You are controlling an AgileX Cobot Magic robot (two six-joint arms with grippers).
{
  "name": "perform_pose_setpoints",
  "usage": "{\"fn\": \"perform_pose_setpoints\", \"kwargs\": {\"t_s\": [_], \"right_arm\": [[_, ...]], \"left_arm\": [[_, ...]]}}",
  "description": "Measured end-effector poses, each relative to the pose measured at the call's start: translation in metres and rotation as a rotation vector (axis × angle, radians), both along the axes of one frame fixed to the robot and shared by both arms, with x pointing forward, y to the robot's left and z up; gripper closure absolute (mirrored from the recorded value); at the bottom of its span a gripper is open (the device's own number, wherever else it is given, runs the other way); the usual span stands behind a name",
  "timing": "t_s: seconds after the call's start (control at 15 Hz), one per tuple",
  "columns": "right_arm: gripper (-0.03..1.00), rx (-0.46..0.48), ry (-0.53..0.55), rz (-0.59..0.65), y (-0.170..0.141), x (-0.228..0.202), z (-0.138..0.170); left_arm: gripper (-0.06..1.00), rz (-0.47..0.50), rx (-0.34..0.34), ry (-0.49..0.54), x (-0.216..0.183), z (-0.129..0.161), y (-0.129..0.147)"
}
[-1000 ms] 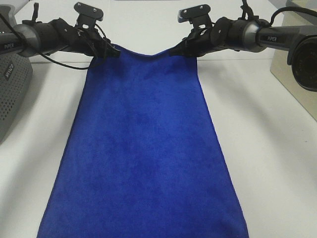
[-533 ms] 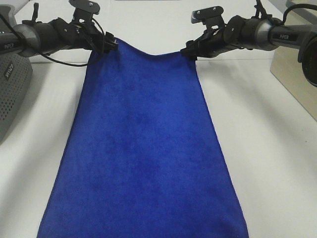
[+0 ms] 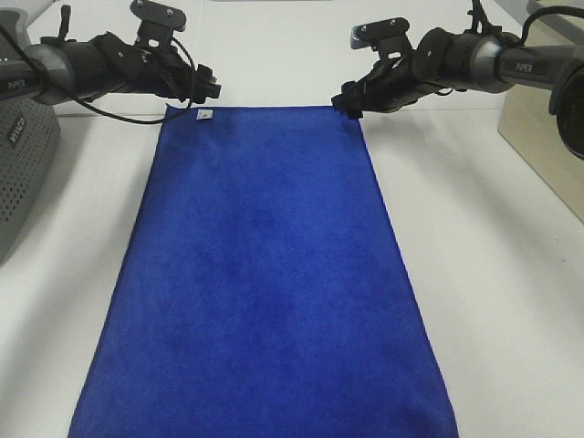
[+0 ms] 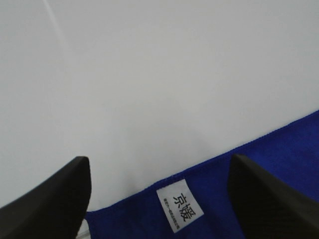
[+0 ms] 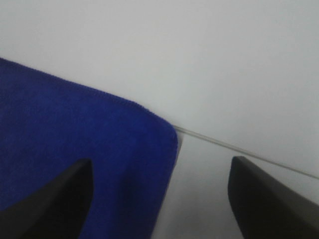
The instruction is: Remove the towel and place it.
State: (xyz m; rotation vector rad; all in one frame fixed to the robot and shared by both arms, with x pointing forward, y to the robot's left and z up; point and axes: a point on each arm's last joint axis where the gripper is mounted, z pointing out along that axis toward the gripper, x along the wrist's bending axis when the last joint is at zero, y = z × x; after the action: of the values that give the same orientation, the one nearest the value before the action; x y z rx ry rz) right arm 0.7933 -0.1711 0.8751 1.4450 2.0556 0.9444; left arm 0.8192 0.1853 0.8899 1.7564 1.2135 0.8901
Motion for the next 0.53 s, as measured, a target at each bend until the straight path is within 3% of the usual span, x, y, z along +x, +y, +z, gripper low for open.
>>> {"fn": "perform_pose_setpoints", "kwargs": {"t_s": [0.13,0.27,0.33,0.53], "right_arm": [[0.23,-0.003,0.083,0.037,0.002,-0.007,0.005],[0.22,0.016,0.163,0.059,0.003,-0.017,0.032],[0.19,0.032,0.233,0.052,0.002,-0.030,0.072],[0.16,-0.009,0.338,0.001,-0.007,-0.056,0.126]], "left_arm": [[0.23,-0.029,-0.004,0.039,-0.003,0.003,-0.002],[0.23,-0.107,-0.014,0.131,-0.011,0.018,-0.008],[0.21,-0.179,-0.056,0.261,-0.025,0.051,-0.012],[0.12,-0.153,-0.049,0.426,-0.046,0.093,-0.004]]}}
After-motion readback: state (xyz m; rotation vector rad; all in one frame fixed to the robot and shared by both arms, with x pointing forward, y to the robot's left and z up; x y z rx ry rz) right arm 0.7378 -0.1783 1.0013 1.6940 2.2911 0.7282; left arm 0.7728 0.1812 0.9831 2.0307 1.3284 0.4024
